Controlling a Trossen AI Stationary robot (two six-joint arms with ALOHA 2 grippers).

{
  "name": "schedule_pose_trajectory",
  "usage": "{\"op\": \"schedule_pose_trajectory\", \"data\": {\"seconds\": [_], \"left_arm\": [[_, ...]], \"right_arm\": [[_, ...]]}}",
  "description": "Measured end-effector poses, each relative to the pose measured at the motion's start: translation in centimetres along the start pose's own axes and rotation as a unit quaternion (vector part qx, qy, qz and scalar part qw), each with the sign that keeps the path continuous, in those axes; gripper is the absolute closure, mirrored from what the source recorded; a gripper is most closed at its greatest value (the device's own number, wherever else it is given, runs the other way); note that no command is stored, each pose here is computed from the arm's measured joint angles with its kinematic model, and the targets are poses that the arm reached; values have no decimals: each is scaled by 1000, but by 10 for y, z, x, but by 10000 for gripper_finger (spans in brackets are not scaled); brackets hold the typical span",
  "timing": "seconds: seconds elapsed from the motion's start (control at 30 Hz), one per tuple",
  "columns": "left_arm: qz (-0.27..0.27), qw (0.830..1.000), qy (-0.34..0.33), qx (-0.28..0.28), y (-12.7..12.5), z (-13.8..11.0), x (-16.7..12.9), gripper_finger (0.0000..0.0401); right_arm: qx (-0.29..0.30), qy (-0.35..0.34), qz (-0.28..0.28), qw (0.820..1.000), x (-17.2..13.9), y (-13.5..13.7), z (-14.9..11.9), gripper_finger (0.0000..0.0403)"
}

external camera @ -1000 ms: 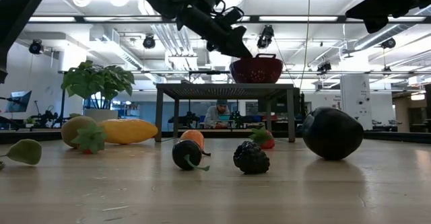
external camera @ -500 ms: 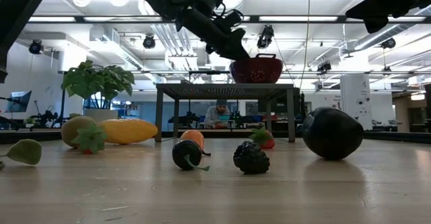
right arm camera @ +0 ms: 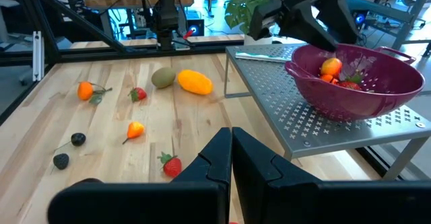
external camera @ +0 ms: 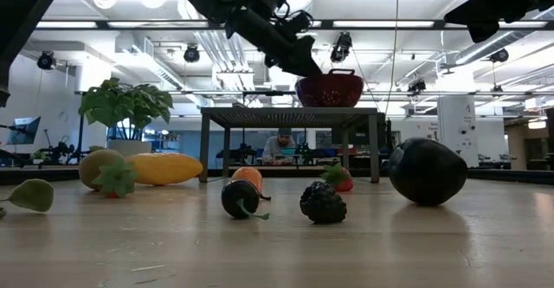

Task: Pick & Place Fruit
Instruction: Put the black cherry into the violet strainer bowl on the shelf

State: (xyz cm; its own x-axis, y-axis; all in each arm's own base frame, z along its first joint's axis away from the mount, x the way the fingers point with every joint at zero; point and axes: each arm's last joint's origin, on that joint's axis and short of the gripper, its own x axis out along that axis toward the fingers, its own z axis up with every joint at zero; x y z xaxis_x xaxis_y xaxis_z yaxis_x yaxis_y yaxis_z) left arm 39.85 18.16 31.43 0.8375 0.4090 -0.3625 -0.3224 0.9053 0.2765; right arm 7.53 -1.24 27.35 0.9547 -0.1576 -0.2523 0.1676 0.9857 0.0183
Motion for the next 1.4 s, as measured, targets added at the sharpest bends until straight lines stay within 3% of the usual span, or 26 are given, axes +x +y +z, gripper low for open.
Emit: {"op": "schedule_pose_trajectory", "data": {"seconds": [0.43, 0.77, 1.1, 1.4], "left_arm": [[-40, 999, 25, 19, -19, 30, -32, 219], [-109, 990, 59, 61, -60, 50, -74, 218], [-186, 969, 130, 95, -108, 45, -104, 218], [-252, 940, 190, 129, -162, 24, -121, 218]], "right_arm": [[0, 0, 0, 1000, 0, 0, 0, 394], [0, 0, 0, 1000, 0, 0, 0, 394], [0, 0, 0, 1000, 0, 0, 0, 394], [0, 0, 0, 1000, 0, 0, 0, 394]]}}
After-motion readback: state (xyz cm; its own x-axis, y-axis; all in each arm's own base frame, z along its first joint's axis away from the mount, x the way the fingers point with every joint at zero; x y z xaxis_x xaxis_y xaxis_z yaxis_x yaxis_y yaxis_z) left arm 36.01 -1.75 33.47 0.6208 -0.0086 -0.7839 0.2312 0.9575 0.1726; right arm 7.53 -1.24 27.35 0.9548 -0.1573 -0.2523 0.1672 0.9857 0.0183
